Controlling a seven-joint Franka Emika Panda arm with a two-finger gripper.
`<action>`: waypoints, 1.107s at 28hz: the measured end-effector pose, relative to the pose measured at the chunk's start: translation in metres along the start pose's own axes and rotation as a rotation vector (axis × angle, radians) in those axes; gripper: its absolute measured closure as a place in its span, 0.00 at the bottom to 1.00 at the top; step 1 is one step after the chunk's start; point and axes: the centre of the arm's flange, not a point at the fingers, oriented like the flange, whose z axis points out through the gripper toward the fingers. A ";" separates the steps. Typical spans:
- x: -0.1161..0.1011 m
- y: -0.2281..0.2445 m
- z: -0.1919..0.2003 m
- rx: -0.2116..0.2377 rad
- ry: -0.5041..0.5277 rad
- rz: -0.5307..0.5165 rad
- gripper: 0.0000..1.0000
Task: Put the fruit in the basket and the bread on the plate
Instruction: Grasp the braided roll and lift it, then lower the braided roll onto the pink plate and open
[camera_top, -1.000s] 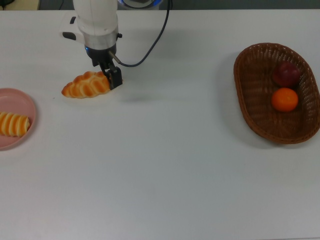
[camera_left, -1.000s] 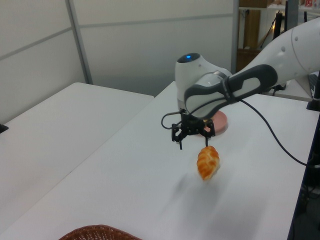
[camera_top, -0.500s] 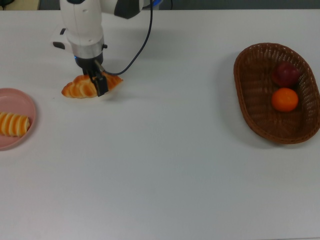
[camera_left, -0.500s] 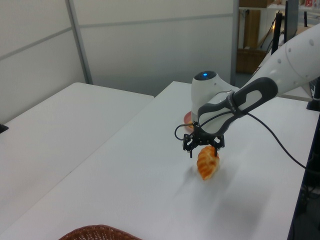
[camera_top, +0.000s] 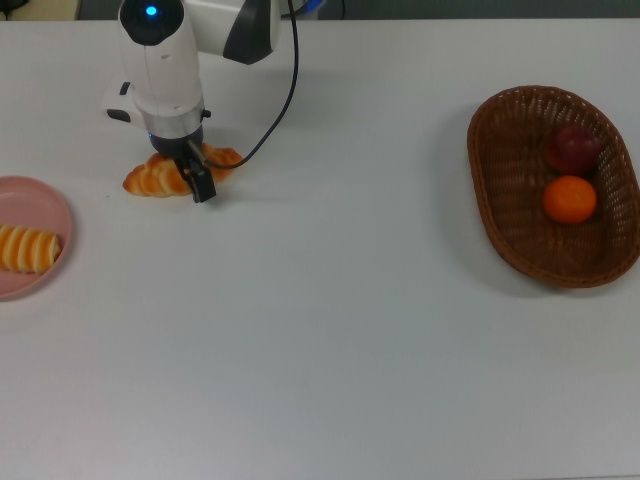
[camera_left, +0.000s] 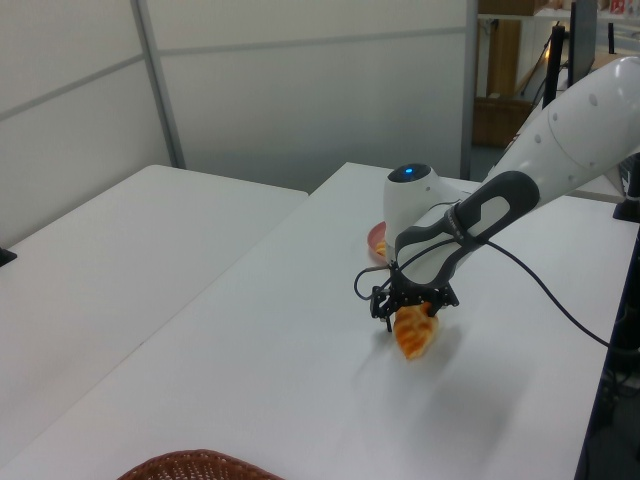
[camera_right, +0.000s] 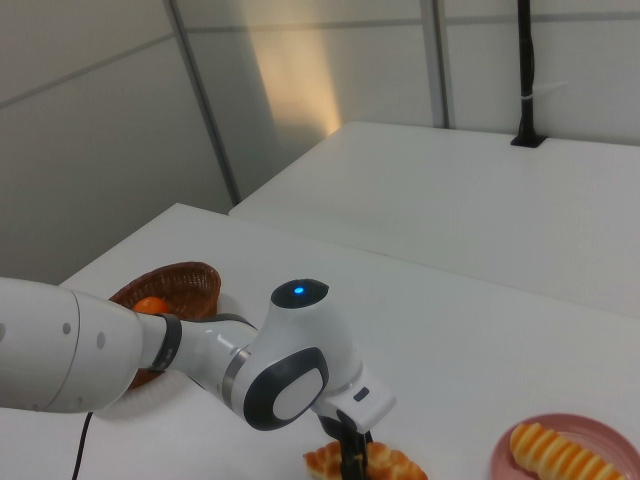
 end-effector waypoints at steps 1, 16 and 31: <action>0.002 0.002 -0.001 0.001 0.002 -0.012 0.09; 0.069 0.025 -0.054 0.098 0.083 0.098 0.67; 0.138 0.049 -0.116 0.219 0.144 0.258 0.78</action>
